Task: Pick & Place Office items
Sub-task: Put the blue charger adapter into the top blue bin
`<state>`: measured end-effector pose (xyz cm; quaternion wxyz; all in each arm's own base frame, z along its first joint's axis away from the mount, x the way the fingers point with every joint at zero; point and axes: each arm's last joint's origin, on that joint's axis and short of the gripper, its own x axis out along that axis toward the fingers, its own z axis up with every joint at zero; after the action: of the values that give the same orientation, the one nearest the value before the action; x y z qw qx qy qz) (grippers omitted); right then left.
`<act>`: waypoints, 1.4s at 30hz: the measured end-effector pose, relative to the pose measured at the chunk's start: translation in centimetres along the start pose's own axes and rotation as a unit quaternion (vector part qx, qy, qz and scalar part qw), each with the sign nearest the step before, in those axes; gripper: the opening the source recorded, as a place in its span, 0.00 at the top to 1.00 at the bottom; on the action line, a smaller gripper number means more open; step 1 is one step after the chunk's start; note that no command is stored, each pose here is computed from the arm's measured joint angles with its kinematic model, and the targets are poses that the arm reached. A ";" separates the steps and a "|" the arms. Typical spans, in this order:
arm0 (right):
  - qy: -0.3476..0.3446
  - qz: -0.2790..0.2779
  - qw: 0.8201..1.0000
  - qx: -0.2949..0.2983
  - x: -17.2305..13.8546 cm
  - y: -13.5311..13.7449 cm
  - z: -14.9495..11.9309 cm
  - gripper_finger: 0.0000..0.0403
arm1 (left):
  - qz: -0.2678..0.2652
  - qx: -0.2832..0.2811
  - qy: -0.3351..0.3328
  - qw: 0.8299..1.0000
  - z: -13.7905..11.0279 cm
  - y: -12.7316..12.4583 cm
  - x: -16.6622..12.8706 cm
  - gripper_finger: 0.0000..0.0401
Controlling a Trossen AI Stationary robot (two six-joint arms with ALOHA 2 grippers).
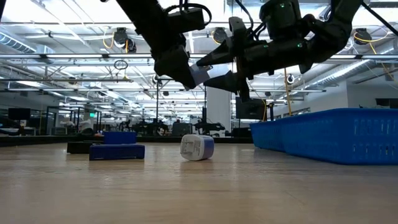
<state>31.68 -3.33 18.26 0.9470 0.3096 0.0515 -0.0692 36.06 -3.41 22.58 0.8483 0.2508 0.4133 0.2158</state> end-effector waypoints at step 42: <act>0.042 0.063 0.990 -0.120 -4.3 2.5 3.9 0.71 | -0.213 -0.163 -0.254 0.929 -4.9 6.1 -9.0 0.10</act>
<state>28.11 -3.21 23.50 0.9768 0.1986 0.0797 0.0102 26.10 -2.60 28.98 0.9802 0.0616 0.1868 0.0234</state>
